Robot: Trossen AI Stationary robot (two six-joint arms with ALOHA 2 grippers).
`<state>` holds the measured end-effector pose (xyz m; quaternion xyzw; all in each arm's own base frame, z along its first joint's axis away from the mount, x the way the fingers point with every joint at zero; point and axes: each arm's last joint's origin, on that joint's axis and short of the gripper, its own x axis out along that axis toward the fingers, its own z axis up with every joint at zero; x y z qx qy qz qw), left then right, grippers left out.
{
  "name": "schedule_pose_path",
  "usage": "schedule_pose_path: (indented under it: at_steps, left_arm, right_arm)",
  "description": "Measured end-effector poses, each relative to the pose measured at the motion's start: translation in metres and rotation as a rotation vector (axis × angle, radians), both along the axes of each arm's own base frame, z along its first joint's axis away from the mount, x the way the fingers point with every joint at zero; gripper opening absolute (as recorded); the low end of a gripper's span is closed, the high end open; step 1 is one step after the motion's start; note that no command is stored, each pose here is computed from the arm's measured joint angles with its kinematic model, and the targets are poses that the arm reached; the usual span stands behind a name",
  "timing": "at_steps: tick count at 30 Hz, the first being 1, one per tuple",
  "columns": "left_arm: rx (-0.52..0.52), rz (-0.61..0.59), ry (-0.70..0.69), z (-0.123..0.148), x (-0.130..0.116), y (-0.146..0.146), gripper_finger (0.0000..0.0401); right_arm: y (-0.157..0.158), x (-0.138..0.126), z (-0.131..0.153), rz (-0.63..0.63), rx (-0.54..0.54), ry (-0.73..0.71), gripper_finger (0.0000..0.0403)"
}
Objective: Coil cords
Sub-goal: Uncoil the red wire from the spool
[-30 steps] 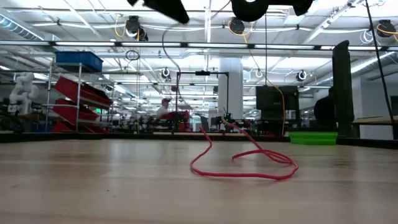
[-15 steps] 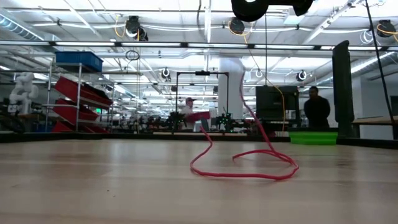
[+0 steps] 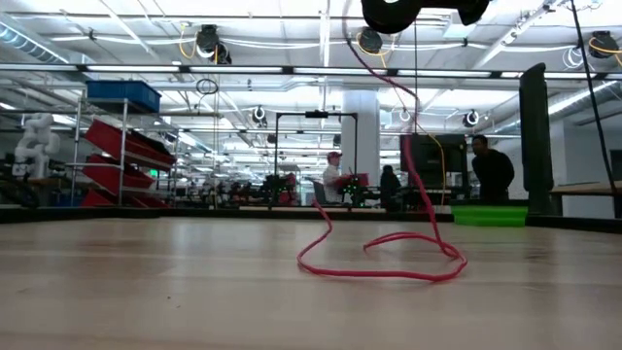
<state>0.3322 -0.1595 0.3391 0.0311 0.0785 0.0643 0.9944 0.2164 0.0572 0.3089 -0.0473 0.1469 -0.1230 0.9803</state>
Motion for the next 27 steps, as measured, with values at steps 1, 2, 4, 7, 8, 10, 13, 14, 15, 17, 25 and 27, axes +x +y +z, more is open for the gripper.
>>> schedule_pose_path:
  at_steps: [1,2,4,7,8,10,13,14,15,17,25,27]
  left_arm:
    - [-0.006,-0.018,0.000,-0.004,0.005,0.001,0.0002]
    - [-0.013,-0.038,-0.002,-0.007,0.010,0.002,0.0002]
    - [-0.025,-0.077,-0.003,-0.013,0.019,0.004,0.0002]
    - [-0.034,-0.118,0.012,-0.025,0.030,0.009,0.0002]
    - [-0.037,-0.127,0.020,-0.028,0.034,0.010,0.0002]
    - [-0.039,-0.142,0.043,-0.036,0.040,0.014,0.0002]
    - [-0.045,-0.178,0.068,-0.045,0.047,0.017,0.0002]
    - [-0.048,-0.195,0.080,-0.049,0.049,0.018,0.0002]
    - [-0.050,-0.212,0.092,-0.053,0.052,0.019,0.0002]
    - [-0.053,-0.244,0.123,-0.063,0.057,0.020,0.0002]
    - [-0.037,-0.235,0.270,-0.095,0.069,0.034,0.0002]
    - [-0.047,-0.213,0.332,-0.101,0.068,0.039,0.0002]
  right_arm:
    - [0.000,0.000,0.000,0.000,0.000,0.000,0.0000]
    - [0.000,0.000,0.000,0.000,0.000,0.000,0.0000]
    - [0.000,0.000,0.000,0.000,0.000,0.000,0.0000]
    - [0.000,0.000,0.000,0.000,-0.001,0.000,0.0000]
    - [0.000,0.000,0.000,0.000,-0.001,0.000,0.0000]
    - [0.000,0.000,0.000,0.000,-0.001,0.001,0.0000]
    - [0.000,0.000,0.000,-0.006,-0.011,-0.001,0.0000]
    - [0.000,0.000,0.001,-0.008,-0.011,-0.006,0.0000]
    - [0.000,0.000,0.001,-0.010,-0.012,-0.011,0.0000]
    - [-0.001,0.001,0.003,-0.022,-0.018,-0.024,0.0000]
    - [0.000,0.001,0.005,-0.023,-0.016,-0.046,0.0000]
    - [0.000,0.001,0.005,-0.021,-0.022,-0.045,0.0000]
